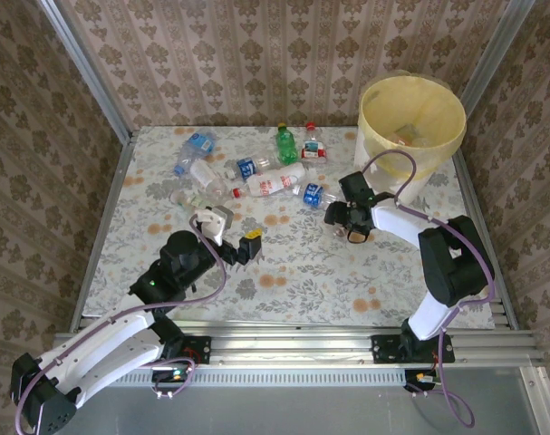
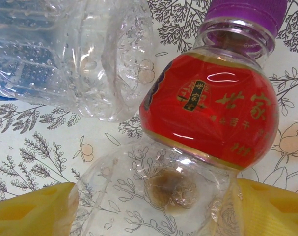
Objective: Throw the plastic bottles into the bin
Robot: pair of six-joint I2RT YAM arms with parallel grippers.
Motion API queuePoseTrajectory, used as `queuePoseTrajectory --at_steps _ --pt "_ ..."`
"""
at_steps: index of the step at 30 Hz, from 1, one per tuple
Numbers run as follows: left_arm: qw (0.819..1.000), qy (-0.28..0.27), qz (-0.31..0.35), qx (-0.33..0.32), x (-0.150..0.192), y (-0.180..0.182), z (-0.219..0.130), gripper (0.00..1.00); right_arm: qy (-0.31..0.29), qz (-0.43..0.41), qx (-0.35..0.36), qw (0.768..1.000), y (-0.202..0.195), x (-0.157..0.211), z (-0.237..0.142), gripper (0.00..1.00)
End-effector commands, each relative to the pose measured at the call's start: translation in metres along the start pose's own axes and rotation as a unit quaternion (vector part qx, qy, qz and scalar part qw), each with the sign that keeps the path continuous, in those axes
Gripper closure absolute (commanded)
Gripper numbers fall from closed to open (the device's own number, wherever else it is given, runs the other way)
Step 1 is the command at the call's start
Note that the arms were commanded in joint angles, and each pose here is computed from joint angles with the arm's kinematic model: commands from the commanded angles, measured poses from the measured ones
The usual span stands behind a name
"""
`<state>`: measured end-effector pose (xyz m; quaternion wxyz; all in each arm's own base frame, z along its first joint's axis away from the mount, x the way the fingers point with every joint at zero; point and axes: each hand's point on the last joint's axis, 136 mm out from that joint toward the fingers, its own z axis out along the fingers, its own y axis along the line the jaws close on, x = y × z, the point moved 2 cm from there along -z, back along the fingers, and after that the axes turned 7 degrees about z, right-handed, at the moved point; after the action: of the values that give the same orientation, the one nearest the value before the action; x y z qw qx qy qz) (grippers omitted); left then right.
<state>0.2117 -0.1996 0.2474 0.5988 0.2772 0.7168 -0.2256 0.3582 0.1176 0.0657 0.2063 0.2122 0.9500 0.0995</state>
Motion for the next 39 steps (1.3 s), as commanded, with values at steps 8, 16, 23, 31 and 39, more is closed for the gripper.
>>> queuePoseTrajectory --at_steps 8,16,23,31,39 --pt "1.000 -0.005 -0.013 -0.006 0.001 0.003 -0.004 0.00 0.004 -0.011 0.017 1.000 -0.016 0.018 -0.013 0.41" --pt "1.000 -0.005 -0.014 -0.007 0.001 0.004 -0.004 0.00 0.010 -0.027 0.001 1.000 -0.017 0.040 -0.029 0.44" --pt "1.000 -0.006 -0.015 -0.006 0.001 0.004 -0.003 0.00 0.010 -0.043 -0.020 0.999 -0.019 0.061 -0.052 0.46" --pt "1.000 -0.008 -0.017 -0.004 -0.001 0.004 -0.001 0.00 -0.001 -0.073 -0.111 0.991 0.008 0.078 -0.084 0.47" --pt "1.000 -0.008 -0.023 0.005 -0.002 0.001 0.003 0.00 -0.071 -0.164 -0.241 0.954 0.059 0.075 -0.138 0.51"
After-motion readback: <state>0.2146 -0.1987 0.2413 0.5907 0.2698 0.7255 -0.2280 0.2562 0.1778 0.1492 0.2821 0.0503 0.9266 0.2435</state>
